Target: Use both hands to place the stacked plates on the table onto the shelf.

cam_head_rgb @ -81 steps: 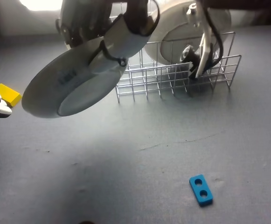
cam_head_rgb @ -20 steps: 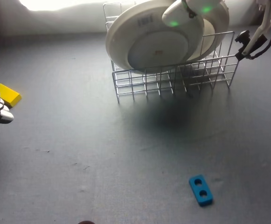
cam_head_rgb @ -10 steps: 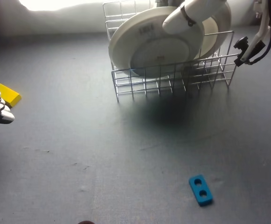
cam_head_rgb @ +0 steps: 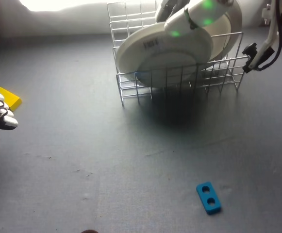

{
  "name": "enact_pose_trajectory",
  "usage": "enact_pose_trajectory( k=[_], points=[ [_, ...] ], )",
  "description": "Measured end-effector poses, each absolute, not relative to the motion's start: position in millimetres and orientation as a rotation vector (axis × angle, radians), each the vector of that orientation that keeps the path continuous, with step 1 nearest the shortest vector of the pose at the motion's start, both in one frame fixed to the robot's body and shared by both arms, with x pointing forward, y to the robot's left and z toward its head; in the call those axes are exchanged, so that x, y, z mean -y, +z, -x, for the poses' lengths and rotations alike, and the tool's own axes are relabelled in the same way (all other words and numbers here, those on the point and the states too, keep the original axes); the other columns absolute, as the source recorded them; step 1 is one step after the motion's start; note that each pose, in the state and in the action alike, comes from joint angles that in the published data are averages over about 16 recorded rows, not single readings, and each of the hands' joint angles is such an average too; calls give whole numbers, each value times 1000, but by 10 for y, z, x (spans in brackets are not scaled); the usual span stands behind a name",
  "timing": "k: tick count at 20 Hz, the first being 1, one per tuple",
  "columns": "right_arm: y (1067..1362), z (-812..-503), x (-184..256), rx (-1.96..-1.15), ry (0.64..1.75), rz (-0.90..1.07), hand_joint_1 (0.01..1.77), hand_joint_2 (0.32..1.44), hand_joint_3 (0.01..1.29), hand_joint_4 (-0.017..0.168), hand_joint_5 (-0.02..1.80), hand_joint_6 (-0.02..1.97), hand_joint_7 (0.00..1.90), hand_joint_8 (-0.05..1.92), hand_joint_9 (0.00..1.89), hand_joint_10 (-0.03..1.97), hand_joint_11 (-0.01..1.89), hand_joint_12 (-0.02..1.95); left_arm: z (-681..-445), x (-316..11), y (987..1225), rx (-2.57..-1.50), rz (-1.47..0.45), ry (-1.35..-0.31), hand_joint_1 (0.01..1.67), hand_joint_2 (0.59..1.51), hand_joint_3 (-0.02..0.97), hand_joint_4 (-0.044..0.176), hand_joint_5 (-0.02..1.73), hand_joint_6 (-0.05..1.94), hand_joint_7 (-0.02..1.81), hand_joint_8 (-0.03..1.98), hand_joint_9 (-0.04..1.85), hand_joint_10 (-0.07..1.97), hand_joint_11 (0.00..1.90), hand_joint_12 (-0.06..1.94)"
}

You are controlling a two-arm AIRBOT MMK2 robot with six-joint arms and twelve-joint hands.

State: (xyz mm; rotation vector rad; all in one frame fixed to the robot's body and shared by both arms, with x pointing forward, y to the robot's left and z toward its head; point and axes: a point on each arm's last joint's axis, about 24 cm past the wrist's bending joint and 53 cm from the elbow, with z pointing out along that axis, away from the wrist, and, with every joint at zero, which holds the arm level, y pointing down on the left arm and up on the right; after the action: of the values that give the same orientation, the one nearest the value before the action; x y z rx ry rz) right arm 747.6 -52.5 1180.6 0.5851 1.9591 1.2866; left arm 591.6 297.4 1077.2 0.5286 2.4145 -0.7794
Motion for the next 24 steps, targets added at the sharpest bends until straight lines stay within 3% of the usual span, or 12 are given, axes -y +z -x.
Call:
enact_pose_trajectory(
  k=[9, 17, 24],
  points=[
    [11810, -7496, 544, -1946, 1282, -584, 1048, 996, 12, -3, 965, 45, 1126, 11, 1027, 238, 552, 1301, -5873, -2845, 10806, -2388, -577, -816, 22, 1101, 18, -1, 158, 13, 143, 0, 89, 16, 20, 94],
    [11886, -7475, 515, -1945, 1297, -577, 966, 975, 12, -2, 885, 40, 1030, 13, 935, 242, 452, 1296, -5781, -2467, 10974, -2278, -711, -925, 23, 1100, 18, 0, 168, 12, 146, 0, 85, 16, 22, 73],
    [12143, -7392, 506, -1915, 1316, -521, 851, 966, 12, -3, 790, 40, 918, 11, 841, 208, 353, 1275, -5686, -2134, 11144, -2181, -810, -1022, 23, 1102, 18, -1, 172, 12, 145, 0, 80, 15, 22, 41]
  ],
)
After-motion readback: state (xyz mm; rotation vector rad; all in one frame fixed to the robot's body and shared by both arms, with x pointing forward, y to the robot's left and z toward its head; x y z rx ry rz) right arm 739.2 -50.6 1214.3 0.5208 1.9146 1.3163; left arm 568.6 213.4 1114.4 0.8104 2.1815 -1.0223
